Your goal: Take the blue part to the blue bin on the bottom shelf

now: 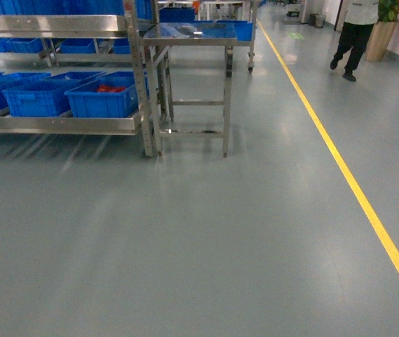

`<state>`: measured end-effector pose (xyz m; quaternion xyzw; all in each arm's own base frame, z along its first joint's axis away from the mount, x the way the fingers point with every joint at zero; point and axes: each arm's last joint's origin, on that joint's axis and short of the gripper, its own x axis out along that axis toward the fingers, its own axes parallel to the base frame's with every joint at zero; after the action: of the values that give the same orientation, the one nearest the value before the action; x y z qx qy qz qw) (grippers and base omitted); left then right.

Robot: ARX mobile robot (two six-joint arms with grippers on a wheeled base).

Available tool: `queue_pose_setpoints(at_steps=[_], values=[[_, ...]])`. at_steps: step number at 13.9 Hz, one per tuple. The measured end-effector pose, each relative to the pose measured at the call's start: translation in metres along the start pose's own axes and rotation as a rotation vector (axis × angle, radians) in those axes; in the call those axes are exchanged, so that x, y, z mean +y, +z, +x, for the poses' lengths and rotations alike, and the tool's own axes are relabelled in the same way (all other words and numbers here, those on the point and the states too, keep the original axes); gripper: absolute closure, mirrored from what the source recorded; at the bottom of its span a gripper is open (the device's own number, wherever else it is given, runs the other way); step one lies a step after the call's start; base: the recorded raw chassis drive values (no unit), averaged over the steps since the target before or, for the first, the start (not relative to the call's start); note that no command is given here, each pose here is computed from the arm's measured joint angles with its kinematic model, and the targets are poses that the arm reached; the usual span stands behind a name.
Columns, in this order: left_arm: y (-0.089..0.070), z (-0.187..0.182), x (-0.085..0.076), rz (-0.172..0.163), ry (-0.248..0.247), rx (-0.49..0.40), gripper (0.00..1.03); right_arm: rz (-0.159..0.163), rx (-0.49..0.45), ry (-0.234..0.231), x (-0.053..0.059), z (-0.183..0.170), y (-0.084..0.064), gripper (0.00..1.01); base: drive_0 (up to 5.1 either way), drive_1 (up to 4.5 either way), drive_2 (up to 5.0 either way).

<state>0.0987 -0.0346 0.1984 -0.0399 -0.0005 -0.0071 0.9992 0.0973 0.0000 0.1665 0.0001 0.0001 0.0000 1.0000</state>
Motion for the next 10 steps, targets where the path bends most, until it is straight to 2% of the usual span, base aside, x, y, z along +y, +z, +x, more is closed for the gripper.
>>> queue_pose_setpoints(at_steps=[10], values=[[0.0004,0.0,0.0,-0.002,0.0,-0.005,0.6,0.0,-0.002,0.0,0.0,0.0,0.0002,0.03,0.0,4.08,-4.2]])
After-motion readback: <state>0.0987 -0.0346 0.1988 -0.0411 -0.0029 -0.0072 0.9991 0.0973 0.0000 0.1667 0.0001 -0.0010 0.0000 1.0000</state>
